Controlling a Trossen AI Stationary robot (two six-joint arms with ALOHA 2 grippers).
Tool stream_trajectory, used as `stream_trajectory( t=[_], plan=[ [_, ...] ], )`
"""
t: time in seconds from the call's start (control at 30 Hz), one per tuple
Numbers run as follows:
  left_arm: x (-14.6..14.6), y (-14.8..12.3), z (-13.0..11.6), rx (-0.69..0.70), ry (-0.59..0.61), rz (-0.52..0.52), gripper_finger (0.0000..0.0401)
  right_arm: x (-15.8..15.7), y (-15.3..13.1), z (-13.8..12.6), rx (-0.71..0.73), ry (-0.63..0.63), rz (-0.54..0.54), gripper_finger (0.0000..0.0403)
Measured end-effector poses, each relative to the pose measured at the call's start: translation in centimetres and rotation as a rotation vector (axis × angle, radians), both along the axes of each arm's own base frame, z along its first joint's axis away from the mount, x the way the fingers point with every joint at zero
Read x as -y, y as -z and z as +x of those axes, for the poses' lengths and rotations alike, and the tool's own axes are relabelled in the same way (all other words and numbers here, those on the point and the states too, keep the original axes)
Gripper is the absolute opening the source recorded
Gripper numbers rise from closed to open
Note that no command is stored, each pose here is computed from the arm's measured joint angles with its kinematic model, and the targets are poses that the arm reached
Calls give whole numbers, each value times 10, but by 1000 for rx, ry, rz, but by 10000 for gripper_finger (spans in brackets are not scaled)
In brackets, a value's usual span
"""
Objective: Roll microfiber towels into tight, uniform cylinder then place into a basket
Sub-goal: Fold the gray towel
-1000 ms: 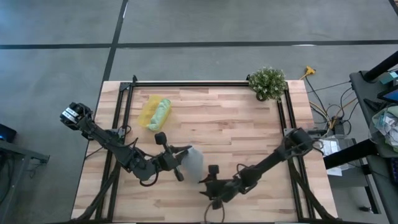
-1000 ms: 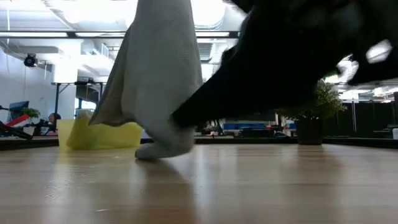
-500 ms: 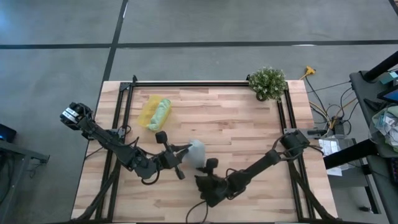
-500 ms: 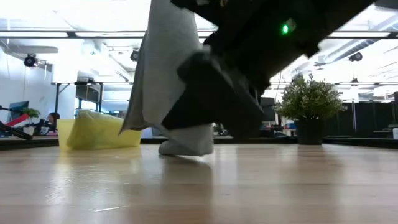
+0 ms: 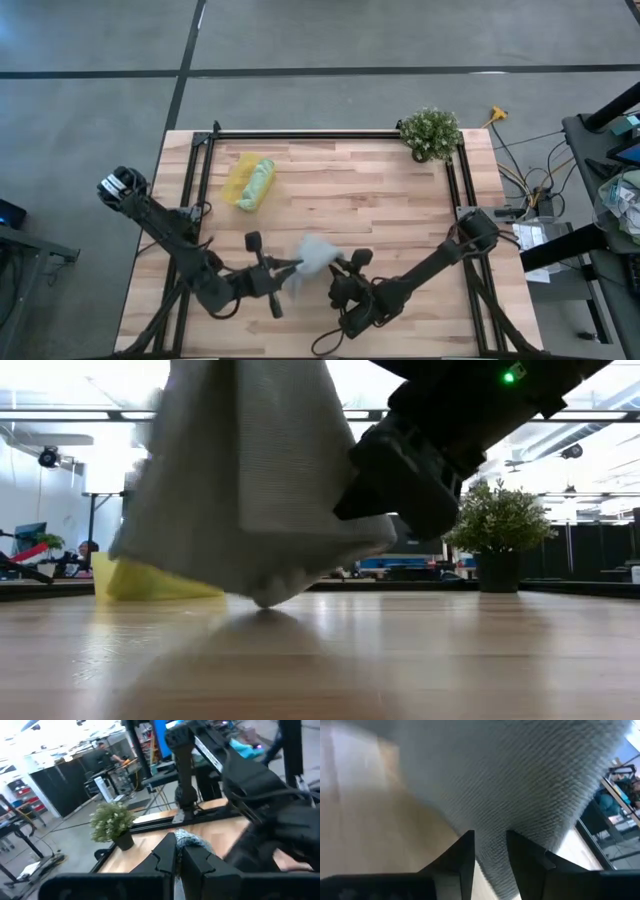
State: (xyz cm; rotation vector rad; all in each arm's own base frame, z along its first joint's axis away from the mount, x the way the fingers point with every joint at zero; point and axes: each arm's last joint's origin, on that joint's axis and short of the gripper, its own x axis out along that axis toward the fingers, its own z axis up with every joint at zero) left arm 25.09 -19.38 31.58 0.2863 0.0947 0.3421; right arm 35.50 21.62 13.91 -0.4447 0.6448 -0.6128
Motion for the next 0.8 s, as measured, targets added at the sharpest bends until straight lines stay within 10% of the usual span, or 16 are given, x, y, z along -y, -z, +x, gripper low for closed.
stream_trajectory(
  t=[0.2, 0.33, 0.8],
  plan=[
    [-7, 11, -2, -99, -4, -12, 0, -2, -7, -5, 2, 0, 5, 90],
    [-27, 14, -3, -254, 54, -232, 0, -4, -7, -9, -13, -10, -5, 79],
    [-95, 58, 11, -473, -232, -445, 0, -15, -4, -19, -115, -81, 49, 102]
  ],
)
